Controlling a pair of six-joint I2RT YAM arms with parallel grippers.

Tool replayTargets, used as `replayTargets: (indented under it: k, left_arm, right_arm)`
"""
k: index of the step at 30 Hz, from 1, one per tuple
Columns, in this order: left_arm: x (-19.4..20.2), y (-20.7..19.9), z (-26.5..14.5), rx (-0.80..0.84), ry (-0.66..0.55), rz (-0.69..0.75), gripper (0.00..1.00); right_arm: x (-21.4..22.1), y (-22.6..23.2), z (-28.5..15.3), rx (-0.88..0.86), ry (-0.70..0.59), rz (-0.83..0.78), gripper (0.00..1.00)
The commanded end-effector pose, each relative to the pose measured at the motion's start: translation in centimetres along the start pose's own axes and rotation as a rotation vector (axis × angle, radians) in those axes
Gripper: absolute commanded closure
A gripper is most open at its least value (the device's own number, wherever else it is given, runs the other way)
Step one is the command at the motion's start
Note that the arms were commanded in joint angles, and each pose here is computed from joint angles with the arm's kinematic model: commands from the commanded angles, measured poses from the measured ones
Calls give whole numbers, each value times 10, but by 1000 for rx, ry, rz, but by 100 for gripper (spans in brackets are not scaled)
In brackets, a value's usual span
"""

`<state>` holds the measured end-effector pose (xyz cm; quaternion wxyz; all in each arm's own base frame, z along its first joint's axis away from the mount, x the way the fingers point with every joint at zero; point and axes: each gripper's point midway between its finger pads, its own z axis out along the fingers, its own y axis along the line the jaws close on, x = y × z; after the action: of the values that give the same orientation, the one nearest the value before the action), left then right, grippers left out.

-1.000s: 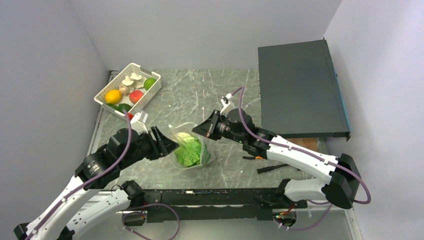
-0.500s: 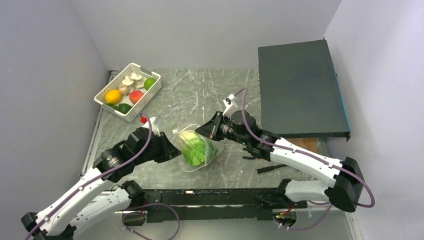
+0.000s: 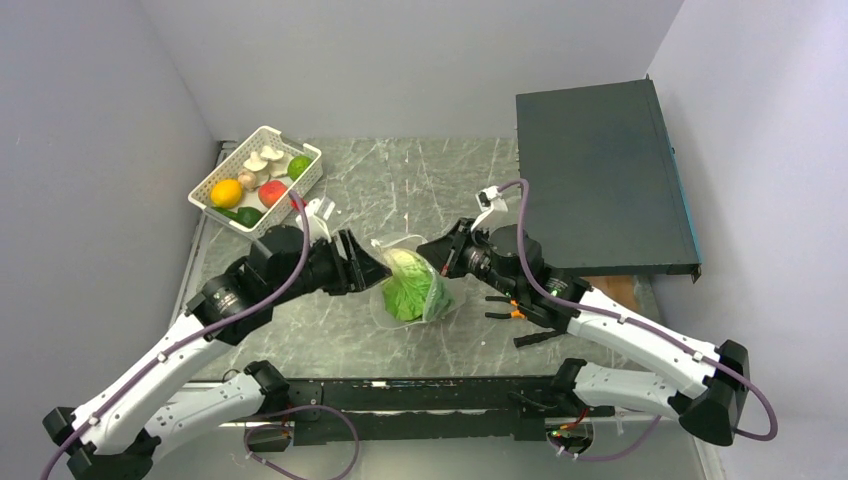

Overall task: Place the food in the zip-top bag and seal the zipper
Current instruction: Adjust the zipper food storage bag at the center of the board.

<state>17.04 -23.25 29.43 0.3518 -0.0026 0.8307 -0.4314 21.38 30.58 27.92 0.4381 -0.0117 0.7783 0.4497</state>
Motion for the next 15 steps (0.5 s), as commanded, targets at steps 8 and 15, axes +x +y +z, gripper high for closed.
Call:
replayTargets:
  k: [8,15]
  left_arm:
    - [64,53,14,-13,92,-117,12]
    - [76,62,41,-46,164,-119,39]
  right_arm:
    - [-29,17,-10,-56,-105,-45,100]
    - [-29,14,-11,-48,-108,-47,100]
